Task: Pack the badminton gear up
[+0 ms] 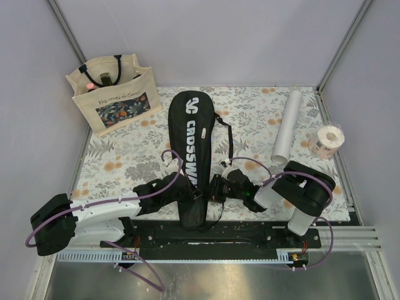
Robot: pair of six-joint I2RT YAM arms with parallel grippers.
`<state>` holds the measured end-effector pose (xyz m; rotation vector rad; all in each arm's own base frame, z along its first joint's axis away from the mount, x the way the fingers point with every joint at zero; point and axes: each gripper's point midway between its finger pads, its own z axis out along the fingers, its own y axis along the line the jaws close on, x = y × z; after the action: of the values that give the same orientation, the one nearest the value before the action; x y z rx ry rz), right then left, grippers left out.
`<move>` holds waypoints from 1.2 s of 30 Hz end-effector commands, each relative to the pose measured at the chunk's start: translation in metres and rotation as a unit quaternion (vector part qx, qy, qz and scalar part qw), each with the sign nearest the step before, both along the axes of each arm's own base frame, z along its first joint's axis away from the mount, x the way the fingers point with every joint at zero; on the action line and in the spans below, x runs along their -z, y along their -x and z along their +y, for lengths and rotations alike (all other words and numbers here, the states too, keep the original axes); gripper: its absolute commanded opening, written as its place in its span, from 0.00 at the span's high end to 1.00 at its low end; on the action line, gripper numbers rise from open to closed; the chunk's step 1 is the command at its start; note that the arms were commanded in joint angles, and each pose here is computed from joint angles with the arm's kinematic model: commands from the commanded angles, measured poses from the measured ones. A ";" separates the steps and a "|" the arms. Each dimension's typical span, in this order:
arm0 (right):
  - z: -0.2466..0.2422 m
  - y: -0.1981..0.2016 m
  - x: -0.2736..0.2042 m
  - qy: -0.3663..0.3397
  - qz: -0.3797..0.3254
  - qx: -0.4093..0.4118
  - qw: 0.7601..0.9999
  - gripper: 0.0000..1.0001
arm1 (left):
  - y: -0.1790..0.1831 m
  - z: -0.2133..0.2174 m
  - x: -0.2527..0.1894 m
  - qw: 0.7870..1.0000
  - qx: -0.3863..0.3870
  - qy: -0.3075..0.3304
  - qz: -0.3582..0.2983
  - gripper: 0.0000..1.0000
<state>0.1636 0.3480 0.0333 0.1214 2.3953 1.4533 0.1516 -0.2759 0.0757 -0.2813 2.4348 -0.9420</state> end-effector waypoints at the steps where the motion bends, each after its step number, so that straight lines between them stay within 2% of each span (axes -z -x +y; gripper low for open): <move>1: 0.010 -0.022 -0.030 -0.053 -0.045 0.042 0.997 0.71 | -0.001 -0.023 -0.030 0.998 0.007 0.064 -0.017 1.00; 7: 0.011 -0.017 -0.021 -0.032 -0.035 0.037 0.998 0.65 | -0.001 -0.022 -0.016 0.998 0.008 0.054 -0.012 1.00; 10: 0.005 -0.014 -0.022 -0.027 -0.029 0.041 0.998 0.58 | 0.000 -0.019 -0.011 0.999 0.006 0.041 -0.008 0.90; 11: -0.001 -0.015 -0.021 -0.012 -0.026 0.050 0.998 0.51 | 0.000 -0.017 -0.010 0.999 0.005 0.035 -0.008 0.87; 13: -0.017 -0.019 -0.014 0.041 -0.028 0.073 0.996 0.44 | 0.000 -0.014 -0.010 1.000 0.004 0.028 -0.013 0.77; 15: -0.034 -0.026 -0.013 0.093 -0.041 0.101 0.990 0.41 | -0.003 -0.011 -0.014 0.999 0.001 0.025 -0.022 0.69; 19: -0.059 -0.039 -0.035 0.139 -0.086 0.140 0.977 0.39 | -0.003 -0.003 -0.008 1.000 0.004 -0.007 -0.028 0.57; 23: -0.076 -0.050 -0.055 0.182 -0.135 0.152 0.962 0.39 | -0.002 -0.001 0.005 0.999 0.011 -0.040 -0.017 0.57; 30: -0.077 -0.093 -0.086 0.181 -0.188 0.157 0.952 0.36 | 0.004 -0.003 0.031 0.997 0.025 -0.066 0.007 0.60; 36: -0.067 -0.132 -0.058 0.216 -0.146 0.129 0.957 0.35 | 0.009 0.012 0.052 0.992 0.017 -0.120 0.033 0.62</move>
<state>0.2786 0.2718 0.1001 0.1682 2.2311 0.7640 0.1481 -0.2763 0.0418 -0.2096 2.5219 -0.7870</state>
